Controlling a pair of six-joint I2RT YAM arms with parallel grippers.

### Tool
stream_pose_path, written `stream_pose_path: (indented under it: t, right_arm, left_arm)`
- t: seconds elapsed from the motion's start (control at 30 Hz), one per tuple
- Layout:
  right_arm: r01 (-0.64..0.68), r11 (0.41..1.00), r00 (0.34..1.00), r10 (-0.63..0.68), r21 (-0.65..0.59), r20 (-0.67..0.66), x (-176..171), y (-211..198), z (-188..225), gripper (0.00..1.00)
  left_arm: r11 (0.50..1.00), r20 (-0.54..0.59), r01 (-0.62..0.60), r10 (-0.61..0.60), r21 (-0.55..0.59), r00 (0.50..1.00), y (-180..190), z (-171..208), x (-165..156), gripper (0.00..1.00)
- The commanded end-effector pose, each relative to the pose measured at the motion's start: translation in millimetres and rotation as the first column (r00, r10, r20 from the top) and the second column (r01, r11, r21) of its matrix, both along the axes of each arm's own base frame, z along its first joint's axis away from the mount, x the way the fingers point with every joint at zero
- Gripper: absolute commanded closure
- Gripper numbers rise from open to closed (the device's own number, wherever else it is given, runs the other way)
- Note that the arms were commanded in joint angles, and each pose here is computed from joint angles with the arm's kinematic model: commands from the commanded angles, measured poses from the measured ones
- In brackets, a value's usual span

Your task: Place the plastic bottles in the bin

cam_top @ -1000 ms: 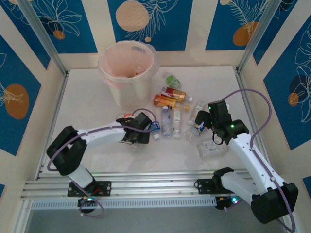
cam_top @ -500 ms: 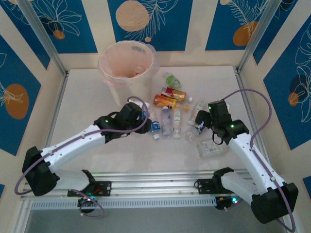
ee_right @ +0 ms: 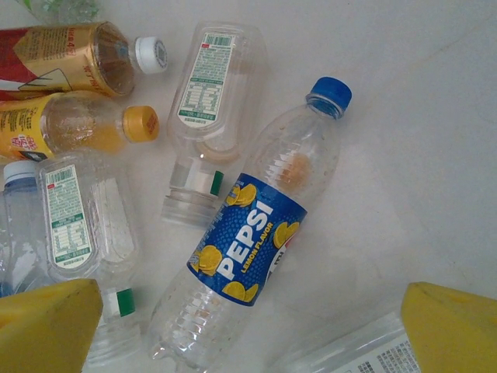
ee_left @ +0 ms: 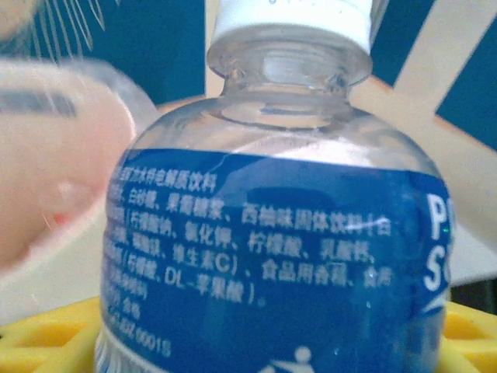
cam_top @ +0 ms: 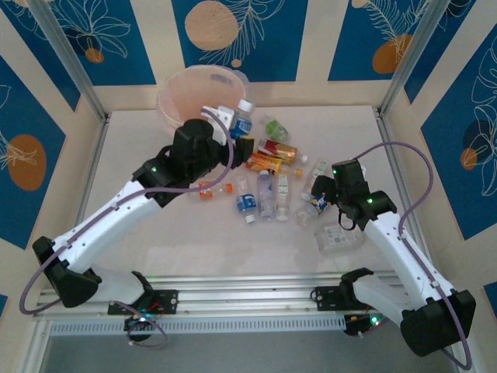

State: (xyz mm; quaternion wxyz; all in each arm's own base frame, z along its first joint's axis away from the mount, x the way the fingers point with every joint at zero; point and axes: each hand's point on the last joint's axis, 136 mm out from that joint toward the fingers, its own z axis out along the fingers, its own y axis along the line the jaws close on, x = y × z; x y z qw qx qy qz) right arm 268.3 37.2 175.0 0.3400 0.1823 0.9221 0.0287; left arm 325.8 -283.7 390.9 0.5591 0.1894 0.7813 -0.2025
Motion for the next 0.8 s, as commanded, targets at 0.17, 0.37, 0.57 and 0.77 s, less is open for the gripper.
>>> stream_pose_path:
  t: [0.17, 0.37, 0.57, 0.77]
  right_arm:
    - [0.009, 1.000, 1.000, -0.009, 0.017, 0.007, -3.7, 1.5, 5.6, 0.01]
    - [0.014, 1.000, 1.000, -0.014, 0.014, 0.010, -9.3, -0.8, 9.3, 0.01]
    - [0.019, 1.000, 1.000, -0.019, 0.007, 0.007, -14.3, -3.6, 10.4, 0.01]
    - [0.022, 1.000, 1.000, -0.022, 0.009, -0.002, -15.3, -3.6, 8.7, 0.01]
  left_arm:
    - [0.996, 0.185, -0.070, 0.078, -0.048, 0.980, 32.2, 75.6, 75.2, 0.31]
    - [0.990, 0.114, -0.133, 0.137, -0.049, 0.984, 58.9, 63.0, 135.5, 0.31]
    - [0.992, 0.024, -0.125, 0.126, -0.033, 0.992, 75.5, 34.7, 175.5, 0.31]
    - [0.998, -0.104, -0.069, 0.069, -0.001, 0.992, 81.9, -2.2, 200.7, 0.30]
